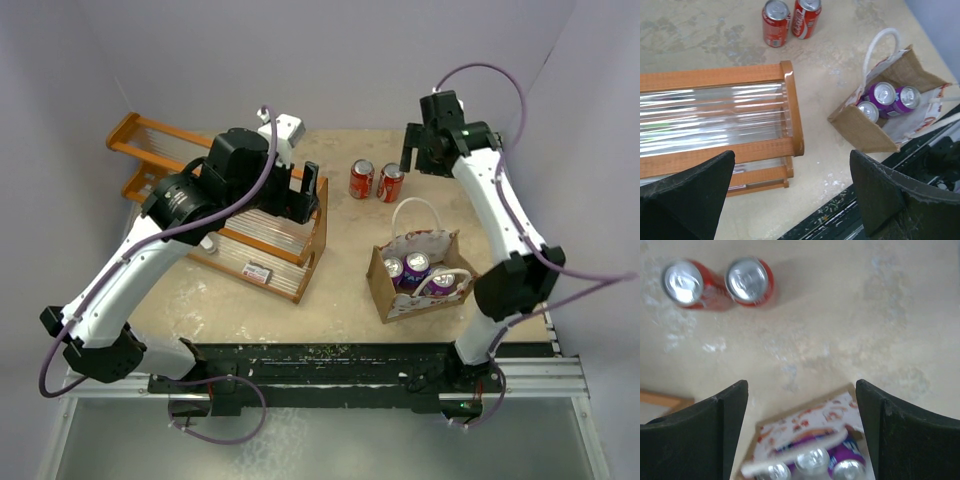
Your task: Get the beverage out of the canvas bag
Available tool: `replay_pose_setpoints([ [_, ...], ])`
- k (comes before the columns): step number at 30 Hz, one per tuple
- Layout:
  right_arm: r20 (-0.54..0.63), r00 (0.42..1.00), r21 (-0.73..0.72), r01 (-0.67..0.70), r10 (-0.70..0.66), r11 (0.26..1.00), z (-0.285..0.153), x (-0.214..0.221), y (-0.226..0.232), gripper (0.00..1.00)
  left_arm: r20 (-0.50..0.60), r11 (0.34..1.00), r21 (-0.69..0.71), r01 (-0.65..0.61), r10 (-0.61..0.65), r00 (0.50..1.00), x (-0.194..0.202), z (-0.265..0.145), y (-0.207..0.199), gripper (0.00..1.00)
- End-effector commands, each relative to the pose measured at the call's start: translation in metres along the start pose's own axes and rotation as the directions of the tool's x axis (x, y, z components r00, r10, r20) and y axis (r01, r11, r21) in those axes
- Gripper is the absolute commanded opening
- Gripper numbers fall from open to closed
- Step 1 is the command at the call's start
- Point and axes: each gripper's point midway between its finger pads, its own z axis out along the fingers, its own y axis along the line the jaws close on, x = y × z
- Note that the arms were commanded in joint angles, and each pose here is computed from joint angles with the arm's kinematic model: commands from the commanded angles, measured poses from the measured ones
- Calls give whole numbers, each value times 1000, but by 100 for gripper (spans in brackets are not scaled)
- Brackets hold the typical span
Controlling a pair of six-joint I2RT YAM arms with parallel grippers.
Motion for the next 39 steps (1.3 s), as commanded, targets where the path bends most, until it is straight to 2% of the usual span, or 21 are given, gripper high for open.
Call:
replay_pose_setpoints([
  [1,18,998,22,61,-62,998,-57,21,-34,89,49,989,119,88,-94,994,-12,0,-25,99],
  [4,35,997,39,66,-68,997,-92,30,-55,89,39,978,167,129,-137,990,-12,3,-35,99],
  [9,-35,999,46,38,-37,998,-121,77,-77,89,12,952,248,180,-189,982,-7,6,-51,99],
  [17,-196,981,-133,-32,6,991,-125,161,-60,87,-44,941,263,212,-208,977,17,-5,-51,99],
  [20,-193,981,-200,-73,34,977,-126,177,-52,86,-53,946,230,227,-220,974,27,-13,-42,99],
  [24,-220,975,-218,-92,43,972,-116,189,-45,81,-56,943,249,221,-214,975,27,-30,-43,99],
  [28,-263,964,-145,-81,40,986,-98,195,-51,78,-65,948,264,178,-166,984,29,-37,-44,99],
  [39,-365,929,31,-51,59,998,-68,227,-71,80,-87,946,298,125,-103,991,33,-43,-47,99],
])
